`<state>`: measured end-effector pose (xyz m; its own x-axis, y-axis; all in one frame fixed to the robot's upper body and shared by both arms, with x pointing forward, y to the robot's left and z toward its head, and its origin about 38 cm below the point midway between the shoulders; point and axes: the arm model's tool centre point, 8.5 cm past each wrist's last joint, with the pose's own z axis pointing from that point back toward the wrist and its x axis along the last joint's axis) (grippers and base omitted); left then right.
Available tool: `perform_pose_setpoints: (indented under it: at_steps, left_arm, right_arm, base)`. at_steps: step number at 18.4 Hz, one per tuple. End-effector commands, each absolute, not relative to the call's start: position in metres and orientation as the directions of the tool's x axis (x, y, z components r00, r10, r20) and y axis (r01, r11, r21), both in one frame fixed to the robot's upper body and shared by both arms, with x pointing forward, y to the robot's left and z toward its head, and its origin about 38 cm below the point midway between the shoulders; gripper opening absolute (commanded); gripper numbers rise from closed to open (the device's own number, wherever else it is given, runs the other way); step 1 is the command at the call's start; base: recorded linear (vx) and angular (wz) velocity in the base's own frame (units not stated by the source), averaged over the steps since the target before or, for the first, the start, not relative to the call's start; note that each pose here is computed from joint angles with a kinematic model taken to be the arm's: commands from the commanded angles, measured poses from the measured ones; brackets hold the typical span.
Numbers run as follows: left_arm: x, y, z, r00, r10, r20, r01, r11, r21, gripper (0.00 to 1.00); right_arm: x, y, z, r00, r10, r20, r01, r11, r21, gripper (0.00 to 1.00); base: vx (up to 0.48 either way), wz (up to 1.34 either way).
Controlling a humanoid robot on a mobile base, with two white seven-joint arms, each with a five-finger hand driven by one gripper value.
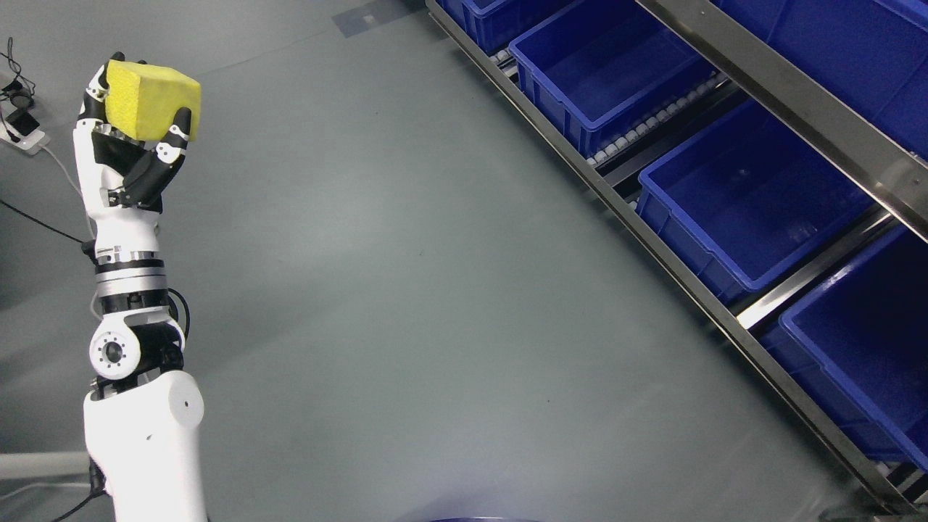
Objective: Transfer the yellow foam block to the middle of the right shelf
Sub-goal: 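Lift the cube with the left hand and turn toward the blue bins, then lower the cube with the left hand into the upper blue bin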
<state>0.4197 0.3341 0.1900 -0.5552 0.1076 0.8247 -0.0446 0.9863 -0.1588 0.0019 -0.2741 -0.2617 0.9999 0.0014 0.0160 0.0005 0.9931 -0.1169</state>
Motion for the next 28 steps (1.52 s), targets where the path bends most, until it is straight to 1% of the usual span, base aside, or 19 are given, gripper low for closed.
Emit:
perform_pose_setpoints:
  at_steps: [1,9,11,13,15,17,19,21,23,24,25,28]
  left_arm:
    - [0.408,0.355,0.204,-0.593,0.064,0.803,-0.090,0.985,-0.145,0.27]
    - [0.407,0.352,0.214,-0.614,0.059,0.787,-0.077,0.988,-0.134,0.27]
    - [0.408,0.344,0.226,-0.639,0.058,0.767,-0.033,0.994,-0.103,0.27]
    - [0.409,0.347,0.251,-0.677,0.019,0.736,-0.009,0.999,-0.035,0.27]
    - [0.407,0.365,0.285,-0.711,-0.068,0.699,-0.028,0.997,0.068,0.27]
    - [0.405,0.388,0.321,-0.725,-0.188,0.662,-0.060,0.976,0.212,0.27]
    - [0.404,0.401,0.363,-0.744,-0.289,0.602,-0.088,0.936,0.340,0.27]
    - [0.406,0.407,0.403,-0.731,-0.432,0.528,-0.092,0.829,0.551,0.27]
    - [0.417,0.403,0.407,-0.683,-0.558,0.471,-0.082,0.699,0.710,0.27]
    - [0.424,0.403,0.404,-0.651,-0.613,0.447,-0.077,0.639,0.765,0.27]
    - [0.437,0.402,0.393,-0.599,-0.680,0.421,-0.040,0.551,0.833,0.28]
    - [0.461,0.396,0.367,-0.525,-0.753,0.398,0.062,0.433,0.899,0.28]
  right_arm:
    - [-0.007,-0.285,-0.261,1.000,-0.007,0.015,0.009,0.991,-0.134,1.00]
    - [-0.008,-0.285,-0.261,1.000,-0.007,0.014,0.009,0.991,-0.134,1.00]
    - [-0.008,-0.285,-0.261,1.000,-0.007,0.014,0.009,0.991,-0.134,1.00]
    - [-0.007,-0.285,-0.261,1.000,-0.007,0.015,0.009,0.991,-0.134,1.00]
    - [-0.008,-0.285,-0.261,1.000,-0.007,0.014,0.009,0.991,-0.134,1.00]
    - [-0.007,-0.285,-0.261,1.000,-0.007,0.015,0.009,0.991,-0.134,1.00]
    - [-0.008,-0.285,-0.261,1.000,-0.007,0.014,0.009,0.991,-0.134,1.00]
    - [-0.007,-0.285,-0.261,1.000,-0.007,0.015,0.009,0.991,-0.134,1.00]
    - [-0.008,-0.285,-0.261,1.000,-0.007,0.014,0.009,0.991,-0.134,1.00]
    - [-0.007,-0.285,-0.261,1.000,-0.007,0.015,0.009,0.991,-0.134,1.00]
    - [-0.007,-0.285,-0.261,1.000,-0.007,0.015,0.009,0.991,-0.134,1.00]
    - [-0.008,-0.285,-0.261,1.000,-0.007,0.014,0.009,0.991,-0.134,1.00]
  base:
    - [0.337,0.02]
    - [0.381,-0.54]
    - [0.394,-0.69]
    - [0.423,-0.54]
    - [0.408,-0.36]
    - [0.324,-0.27]
    - [0.282,-0.21]
    - [0.212,-0.14]
    - [0.228,-0.12]
    - [0.186,-0.10]
    - [0.186,-0.10]
    - [0.122,-0.07]
